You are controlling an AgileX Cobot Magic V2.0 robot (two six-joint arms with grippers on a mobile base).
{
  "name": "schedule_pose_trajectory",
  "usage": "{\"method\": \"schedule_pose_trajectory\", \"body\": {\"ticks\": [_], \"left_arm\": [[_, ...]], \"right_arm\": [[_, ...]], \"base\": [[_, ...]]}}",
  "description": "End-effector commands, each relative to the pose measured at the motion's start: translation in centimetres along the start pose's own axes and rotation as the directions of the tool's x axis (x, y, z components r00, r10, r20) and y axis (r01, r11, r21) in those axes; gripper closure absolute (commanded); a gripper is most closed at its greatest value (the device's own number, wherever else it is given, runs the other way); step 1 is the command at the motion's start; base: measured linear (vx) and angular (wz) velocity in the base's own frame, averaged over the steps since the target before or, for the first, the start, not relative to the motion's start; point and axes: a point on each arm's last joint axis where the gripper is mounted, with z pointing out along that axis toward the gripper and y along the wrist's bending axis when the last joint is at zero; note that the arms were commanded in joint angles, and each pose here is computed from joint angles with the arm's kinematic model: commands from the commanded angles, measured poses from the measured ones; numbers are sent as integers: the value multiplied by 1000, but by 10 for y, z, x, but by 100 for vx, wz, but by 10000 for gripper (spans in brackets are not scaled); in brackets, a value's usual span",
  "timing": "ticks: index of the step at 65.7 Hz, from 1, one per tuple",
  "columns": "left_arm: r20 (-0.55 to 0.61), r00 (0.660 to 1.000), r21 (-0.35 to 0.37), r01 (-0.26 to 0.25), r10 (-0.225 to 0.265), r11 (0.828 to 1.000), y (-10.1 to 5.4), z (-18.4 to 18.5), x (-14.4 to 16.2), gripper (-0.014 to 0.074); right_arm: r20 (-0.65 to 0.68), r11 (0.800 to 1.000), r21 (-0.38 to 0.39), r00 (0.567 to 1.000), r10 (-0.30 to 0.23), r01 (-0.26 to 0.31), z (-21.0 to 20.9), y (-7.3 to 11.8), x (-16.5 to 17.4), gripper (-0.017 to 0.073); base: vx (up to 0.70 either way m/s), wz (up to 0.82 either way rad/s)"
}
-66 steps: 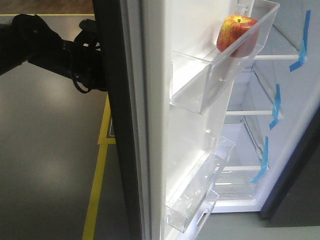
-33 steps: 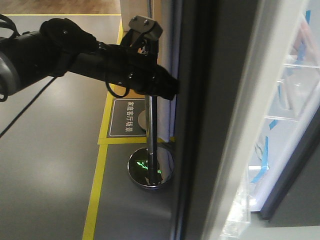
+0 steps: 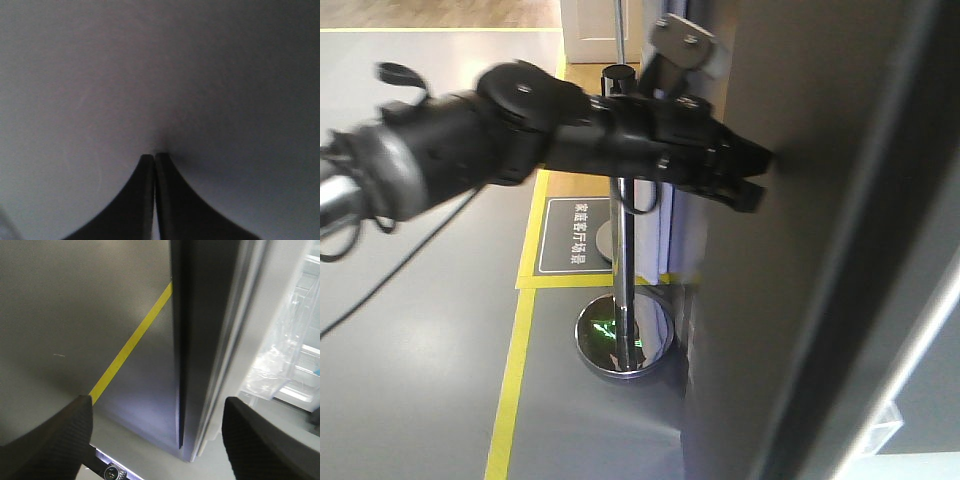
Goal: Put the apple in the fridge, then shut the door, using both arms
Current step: 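Push the refrigerator door closed with the left gripper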
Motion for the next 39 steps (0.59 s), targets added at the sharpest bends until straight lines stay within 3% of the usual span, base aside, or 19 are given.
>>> {"method": "schedule_pose_trajectory", "body": {"ticks": [1, 17, 39], "left_arm": [[120, 993, 7, -16, 15, 1000, -16, -7, -33, 599], [173, 984, 50, -48, 39, 998, -26, 24, -47, 599], [269, 961, -4, -66, 65, 998, -26, 56, -60, 599]], "right_arm": [[66, 1000, 8, 998, -2, 1, -3, 0, -10, 45], [66, 1000, 8, 998, -2, 1, -3, 0, -10, 45], [66, 1000, 8, 998, -2, 1, -3, 0, -10, 45]], "base": [[0, 0], [0, 0], [0, 0]]}}
